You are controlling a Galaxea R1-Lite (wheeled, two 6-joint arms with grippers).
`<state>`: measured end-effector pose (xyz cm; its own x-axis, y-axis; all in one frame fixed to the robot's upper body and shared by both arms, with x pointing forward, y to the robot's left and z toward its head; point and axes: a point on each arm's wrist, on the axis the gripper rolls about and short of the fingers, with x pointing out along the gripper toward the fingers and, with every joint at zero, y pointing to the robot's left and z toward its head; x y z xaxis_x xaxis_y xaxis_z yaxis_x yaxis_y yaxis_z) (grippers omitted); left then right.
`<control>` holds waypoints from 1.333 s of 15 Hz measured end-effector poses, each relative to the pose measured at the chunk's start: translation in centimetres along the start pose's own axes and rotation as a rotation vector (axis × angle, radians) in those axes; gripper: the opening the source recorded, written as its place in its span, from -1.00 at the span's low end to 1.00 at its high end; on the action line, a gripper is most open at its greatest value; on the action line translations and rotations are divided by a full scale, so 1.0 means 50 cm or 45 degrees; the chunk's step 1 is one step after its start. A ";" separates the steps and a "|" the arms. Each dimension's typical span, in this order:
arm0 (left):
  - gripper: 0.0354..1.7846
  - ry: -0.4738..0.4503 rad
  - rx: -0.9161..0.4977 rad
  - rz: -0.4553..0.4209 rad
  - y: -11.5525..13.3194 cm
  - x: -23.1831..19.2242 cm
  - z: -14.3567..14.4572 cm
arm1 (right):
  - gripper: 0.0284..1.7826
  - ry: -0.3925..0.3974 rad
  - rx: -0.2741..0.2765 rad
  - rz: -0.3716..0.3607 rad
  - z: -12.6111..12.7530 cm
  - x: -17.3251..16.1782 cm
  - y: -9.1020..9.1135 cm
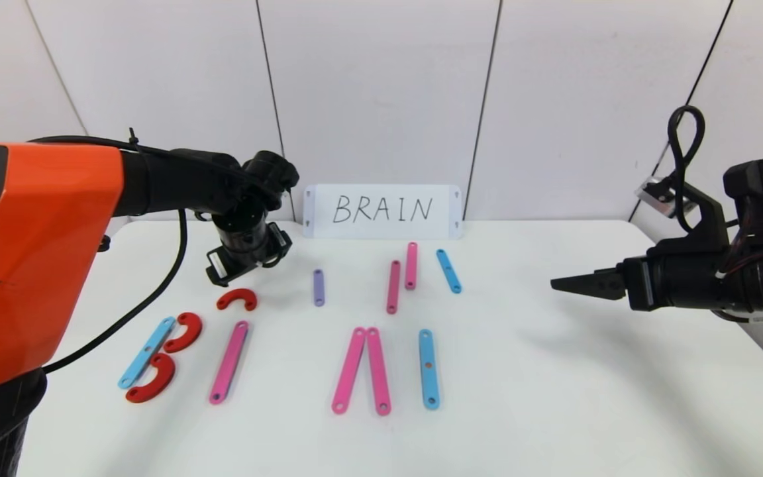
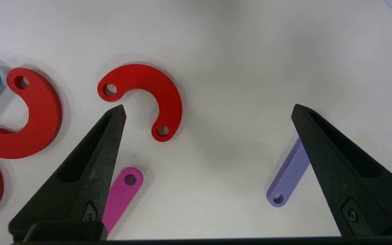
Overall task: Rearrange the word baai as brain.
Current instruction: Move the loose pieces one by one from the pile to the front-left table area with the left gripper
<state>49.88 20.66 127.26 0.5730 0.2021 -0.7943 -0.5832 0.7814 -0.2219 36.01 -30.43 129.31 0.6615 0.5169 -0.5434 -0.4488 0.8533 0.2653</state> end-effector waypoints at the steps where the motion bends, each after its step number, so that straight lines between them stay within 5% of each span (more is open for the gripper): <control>1: 0.91 0.011 -0.006 0.014 0.003 0.004 0.000 | 0.95 0.000 0.000 0.000 0.000 0.000 0.000; 20: 0.91 0.174 -0.041 0.055 0.029 0.089 0.001 | 0.95 0.007 0.000 0.004 -0.002 0.003 0.001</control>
<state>51.60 22.71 123.43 0.4645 0.1516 -0.8725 -0.6254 0.7537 -0.2020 36.00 -30.34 129.16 0.6564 0.5194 -0.5471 -0.4510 0.8516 0.2673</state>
